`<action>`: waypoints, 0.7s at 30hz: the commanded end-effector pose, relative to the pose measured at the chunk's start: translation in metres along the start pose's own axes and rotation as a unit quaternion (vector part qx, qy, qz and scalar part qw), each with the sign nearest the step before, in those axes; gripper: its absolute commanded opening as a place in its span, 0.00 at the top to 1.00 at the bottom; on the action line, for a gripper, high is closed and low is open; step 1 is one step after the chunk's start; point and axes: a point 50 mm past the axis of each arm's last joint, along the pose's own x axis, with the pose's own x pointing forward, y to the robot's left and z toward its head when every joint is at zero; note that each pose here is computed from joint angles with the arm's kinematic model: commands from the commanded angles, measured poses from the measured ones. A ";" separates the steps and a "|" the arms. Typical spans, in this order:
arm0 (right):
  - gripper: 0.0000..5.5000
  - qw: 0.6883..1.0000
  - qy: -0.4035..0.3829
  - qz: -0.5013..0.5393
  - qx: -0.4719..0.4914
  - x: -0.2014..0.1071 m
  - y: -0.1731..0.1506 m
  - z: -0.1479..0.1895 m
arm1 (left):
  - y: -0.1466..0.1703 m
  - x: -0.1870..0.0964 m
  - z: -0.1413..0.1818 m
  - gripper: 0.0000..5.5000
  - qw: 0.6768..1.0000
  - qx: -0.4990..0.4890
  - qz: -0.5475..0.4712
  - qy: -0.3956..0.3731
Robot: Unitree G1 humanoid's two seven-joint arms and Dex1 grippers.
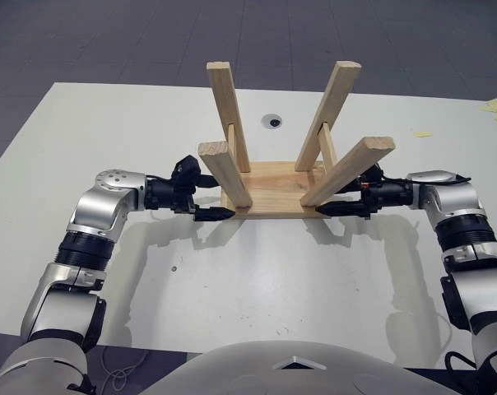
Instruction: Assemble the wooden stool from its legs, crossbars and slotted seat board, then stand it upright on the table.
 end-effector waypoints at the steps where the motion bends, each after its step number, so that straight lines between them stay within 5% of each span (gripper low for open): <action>1: 0.05 1.000 0.014 -0.005 -0.002 -0.002 -0.004 0.000 | 0.005 0.005 0.006 0.02 1.000 0.011 0.004 -0.007; 21: 0.63 1.000 0.026 0.007 0.000 0.006 -0.003 -0.005 | 0.009 0.013 0.006 0.61 1.000 -0.004 -0.001 -0.019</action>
